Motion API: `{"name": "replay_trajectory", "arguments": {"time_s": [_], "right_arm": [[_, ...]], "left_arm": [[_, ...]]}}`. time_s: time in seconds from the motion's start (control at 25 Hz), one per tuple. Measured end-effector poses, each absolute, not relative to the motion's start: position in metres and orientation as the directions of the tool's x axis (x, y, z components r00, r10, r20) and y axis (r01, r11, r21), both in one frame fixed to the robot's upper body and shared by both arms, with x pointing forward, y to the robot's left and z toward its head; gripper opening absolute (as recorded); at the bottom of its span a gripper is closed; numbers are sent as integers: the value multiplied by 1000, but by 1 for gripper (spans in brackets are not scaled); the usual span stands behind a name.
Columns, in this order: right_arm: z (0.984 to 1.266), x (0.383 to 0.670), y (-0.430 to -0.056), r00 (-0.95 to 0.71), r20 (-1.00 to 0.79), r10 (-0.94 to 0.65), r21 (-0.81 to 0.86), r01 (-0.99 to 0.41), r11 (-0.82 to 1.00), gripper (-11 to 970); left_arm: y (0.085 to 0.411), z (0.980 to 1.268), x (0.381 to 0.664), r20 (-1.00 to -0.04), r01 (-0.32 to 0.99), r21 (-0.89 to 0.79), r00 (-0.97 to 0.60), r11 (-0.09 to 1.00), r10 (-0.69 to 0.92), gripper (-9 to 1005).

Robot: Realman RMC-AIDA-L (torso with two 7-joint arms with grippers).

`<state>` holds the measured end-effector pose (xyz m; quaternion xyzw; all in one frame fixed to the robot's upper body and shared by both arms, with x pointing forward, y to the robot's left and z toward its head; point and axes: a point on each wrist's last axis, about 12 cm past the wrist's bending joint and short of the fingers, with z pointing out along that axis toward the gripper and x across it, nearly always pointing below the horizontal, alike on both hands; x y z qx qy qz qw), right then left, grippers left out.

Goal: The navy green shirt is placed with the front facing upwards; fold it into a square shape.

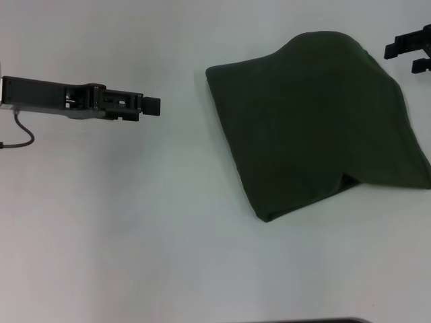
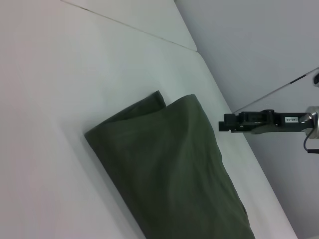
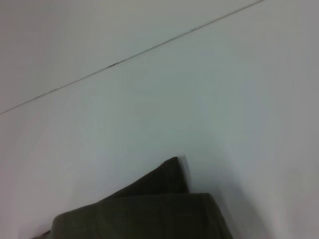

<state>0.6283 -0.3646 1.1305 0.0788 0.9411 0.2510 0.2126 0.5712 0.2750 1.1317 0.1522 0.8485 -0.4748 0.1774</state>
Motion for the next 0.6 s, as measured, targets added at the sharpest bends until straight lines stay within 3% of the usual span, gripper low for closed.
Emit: {"name": "replay_trajectory", "arguments": {"time_s": [0.6], "right_arm": [[1113,627,-351,-891,-352,288,526,67,848,790]], "left_arm": [[275,1130,568,-445,428,-756,-891,495,91,784]]}}
